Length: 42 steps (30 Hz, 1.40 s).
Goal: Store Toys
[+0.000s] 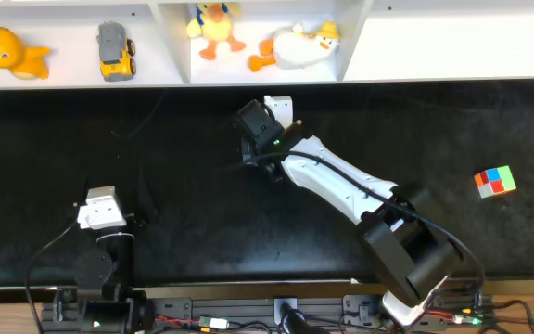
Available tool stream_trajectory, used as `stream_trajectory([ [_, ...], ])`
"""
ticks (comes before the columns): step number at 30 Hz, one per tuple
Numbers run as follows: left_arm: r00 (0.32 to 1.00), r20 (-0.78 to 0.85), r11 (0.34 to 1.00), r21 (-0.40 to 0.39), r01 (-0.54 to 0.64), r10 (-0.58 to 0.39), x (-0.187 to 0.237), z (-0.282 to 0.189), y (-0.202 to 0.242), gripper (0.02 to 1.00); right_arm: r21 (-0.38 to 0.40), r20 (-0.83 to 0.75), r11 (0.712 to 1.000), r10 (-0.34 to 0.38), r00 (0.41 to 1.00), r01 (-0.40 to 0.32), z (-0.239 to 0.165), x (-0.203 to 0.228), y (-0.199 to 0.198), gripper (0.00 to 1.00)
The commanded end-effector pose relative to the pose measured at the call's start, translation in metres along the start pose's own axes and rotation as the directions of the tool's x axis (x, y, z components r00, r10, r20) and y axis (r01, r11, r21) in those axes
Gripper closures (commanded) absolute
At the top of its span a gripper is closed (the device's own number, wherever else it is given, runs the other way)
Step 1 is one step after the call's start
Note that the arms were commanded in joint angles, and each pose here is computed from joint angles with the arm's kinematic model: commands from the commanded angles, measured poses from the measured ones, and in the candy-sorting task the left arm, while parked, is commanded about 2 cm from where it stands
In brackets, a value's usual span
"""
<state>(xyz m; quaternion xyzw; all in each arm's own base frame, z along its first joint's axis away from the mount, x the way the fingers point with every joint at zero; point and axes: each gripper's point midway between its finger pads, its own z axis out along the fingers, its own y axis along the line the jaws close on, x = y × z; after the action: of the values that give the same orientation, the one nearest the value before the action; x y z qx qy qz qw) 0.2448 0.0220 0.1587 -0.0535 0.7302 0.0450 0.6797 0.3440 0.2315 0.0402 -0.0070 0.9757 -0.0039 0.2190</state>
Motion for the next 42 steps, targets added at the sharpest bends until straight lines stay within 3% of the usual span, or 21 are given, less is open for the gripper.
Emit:
stream_trajectory([
  [1, 1.000, 0.009, 1.000, -0.016, -0.020, 0.020, -0.001, -0.001, 0.003, 0.020, -0.031, 0.020, 1.000, -0.003, 1.000, 0.004, 0.000, -0.010, 0.011, 0.027],
  [9, 1.000, 0.009, 1.000, -0.016, -0.020, 0.020, -0.001, -0.001, 0.003, 0.020, -0.050, -0.003, 0.998, -0.023, 1.000, 0.023, 0.010, -0.004, 0.016, 0.027],
  [18, 1.000, 0.009, 1.000, -0.016, -0.020, 0.020, -0.001, -0.001, 0.003, 0.020, -0.053, -0.022, 0.998, -0.028, 0.999, 0.027, 0.016, 0.001, 0.018, 0.123],
  [22, 1.000, 0.009, 1.000, -0.016, -0.020, 0.020, -0.001, -0.001, 0.003, 0.020, -0.054, -0.022, 0.998, -0.028, 0.999, 0.026, 0.016, 0.000, 0.018, 0.242],
  [25, 1.000, 0.009, 1.000, -0.016, -0.020, 0.020, -0.001, -0.001, 0.003, 0.020, -0.054, -0.021, 0.998, -0.027, 0.999, 0.026, 0.016, 0.000, 0.018, 0.408],
  [29, 1.000, 0.009, 1.000, -0.016, -0.020, 0.020, -0.001, -0.001, 0.003, 0.020, -0.054, -0.021, 0.998, -0.027, 0.999, 0.026, 0.016, 0.000, 0.018, 0.441],
  [33, 1.000, 0.009, 1.000, -0.016, -0.020, 0.020, -0.001, -0.001, 0.003, 0.020, -0.058, -0.016, 0.998, -0.026, 1.000, 0.025, 0.015, -0.001, 0.019, 0.564],
  [38, 1.000, 0.009, 1.000, -0.016, -0.020, 0.020, -0.001, -0.001, 0.003, 0.020, -0.062, -0.009, 0.998, -0.023, 1.000, 0.023, 0.015, -0.003, 0.020, 0.608],
  [42, 1.000, 0.009, 1.000, -0.016, -0.020, 0.020, -0.001, -0.001, 0.003, 0.020, -0.062, -0.009, 0.998, -0.024, 1.000, 0.023, 0.015, -0.003, 0.020, 0.790],
])
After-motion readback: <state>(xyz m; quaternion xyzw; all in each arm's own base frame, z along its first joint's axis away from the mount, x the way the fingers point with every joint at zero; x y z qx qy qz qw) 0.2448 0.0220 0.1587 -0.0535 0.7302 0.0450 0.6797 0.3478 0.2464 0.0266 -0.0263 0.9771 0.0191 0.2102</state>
